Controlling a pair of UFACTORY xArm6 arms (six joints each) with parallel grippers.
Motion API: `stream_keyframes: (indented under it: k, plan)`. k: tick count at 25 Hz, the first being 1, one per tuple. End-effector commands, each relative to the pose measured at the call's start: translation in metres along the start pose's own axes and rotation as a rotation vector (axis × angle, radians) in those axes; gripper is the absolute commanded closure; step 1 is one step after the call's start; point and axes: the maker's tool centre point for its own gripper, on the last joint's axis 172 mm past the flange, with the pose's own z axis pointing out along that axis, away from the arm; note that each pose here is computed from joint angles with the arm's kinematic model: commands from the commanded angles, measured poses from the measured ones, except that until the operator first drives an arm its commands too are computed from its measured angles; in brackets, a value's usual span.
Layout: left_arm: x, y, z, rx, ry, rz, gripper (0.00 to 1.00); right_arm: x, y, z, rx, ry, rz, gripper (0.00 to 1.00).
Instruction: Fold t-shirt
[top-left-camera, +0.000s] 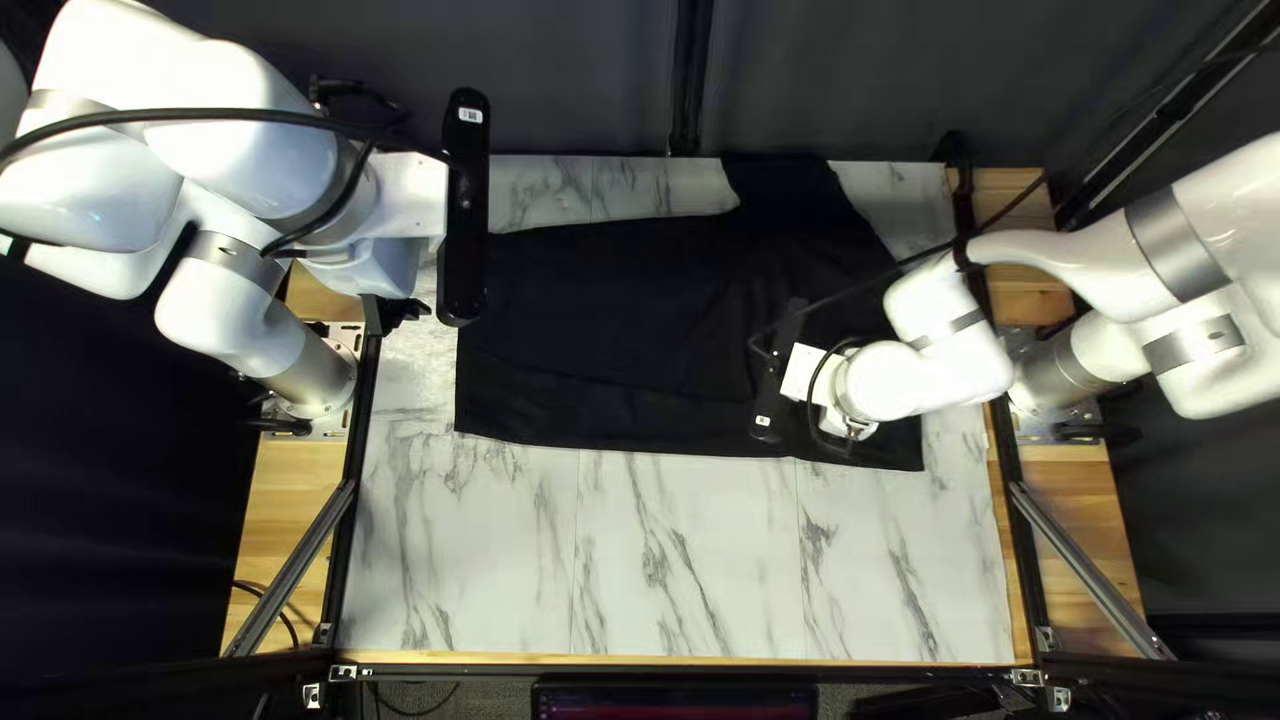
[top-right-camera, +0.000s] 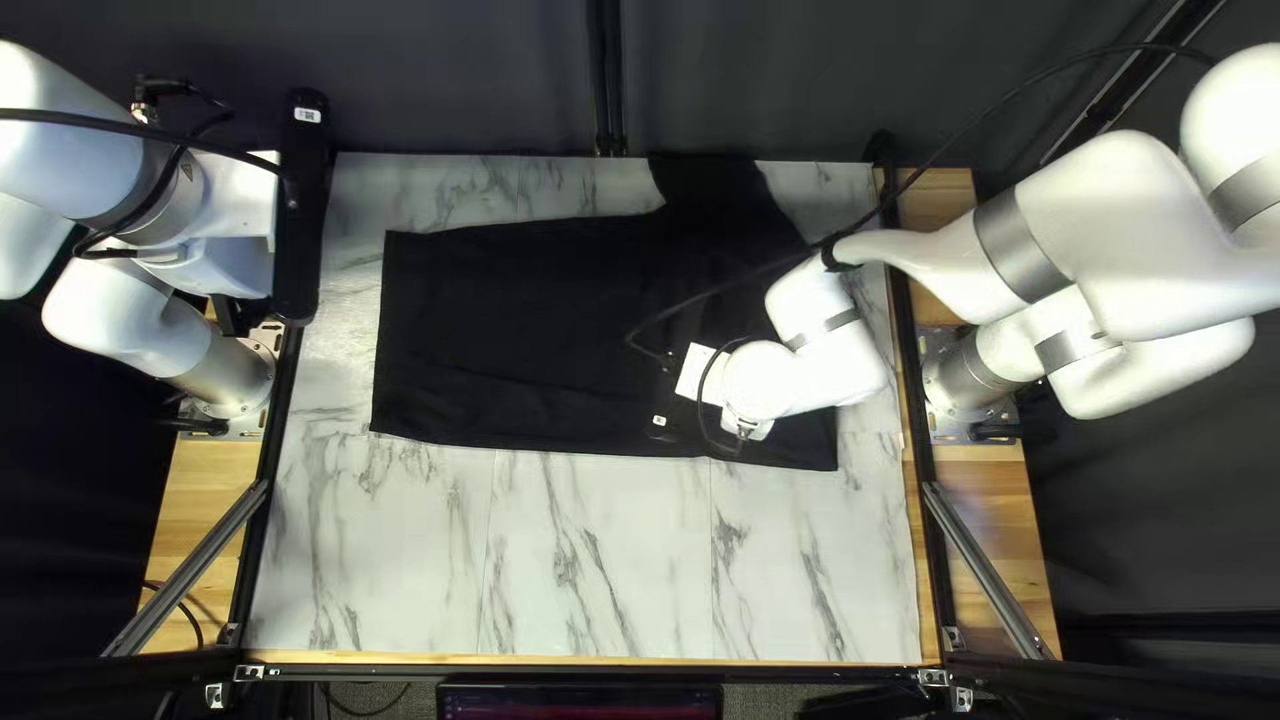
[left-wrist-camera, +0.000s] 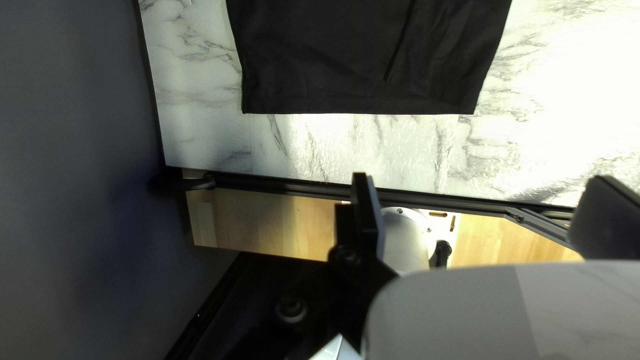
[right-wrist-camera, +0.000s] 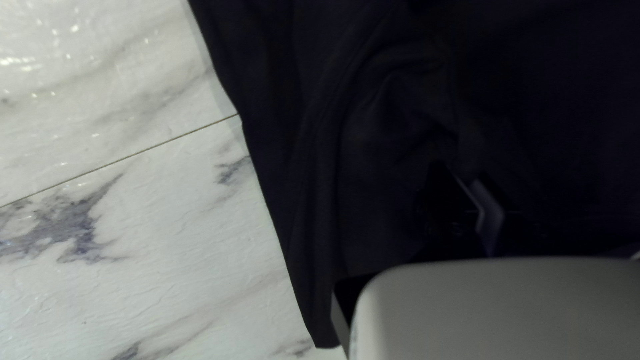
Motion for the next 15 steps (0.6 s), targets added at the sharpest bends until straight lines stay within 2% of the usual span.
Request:
stream_keyframes:
  k: [1, 5, 7, 9, 11, 15]
  plan:
    - [0.000, 0.000, 0.000, 0.000, 0.000, 0.000, 0.00, 0.010, -0.011, -0.010, -0.012, -0.021, -0.007, 1.00]
    - [0.000, 0.000, 0.000, 0.000, 0.000, 0.000, 0.00, 0.008, -0.021, -0.015, -0.027, -0.062, 0.010, 1.00]
    - [0.000, 0.000, 0.000, 0.000, 0.000, 0.000, 0.00, 0.003, -0.025, -0.015, -0.043, -0.098, 0.030, 1.00]
    - [0.000, 0.000, 0.000, 0.000, 0.000, 0.000, 0.00, -0.010, -0.027, -0.013, -0.064, -0.141, 0.058, 1.00]
    - [0.000, 0.000, 0.000, 0.000, 0.000, 0.000, 0.00, -0.026, -0.025, -0.014, -0.081, -0.168, 0.082, 1.00]
    - [0.000, 0.000, 0.000, 0.000, 0.000, 0.000, 0.00, -0.044, -0.019, -0.019, -0.107, -0.203, 0.113, 1.00]
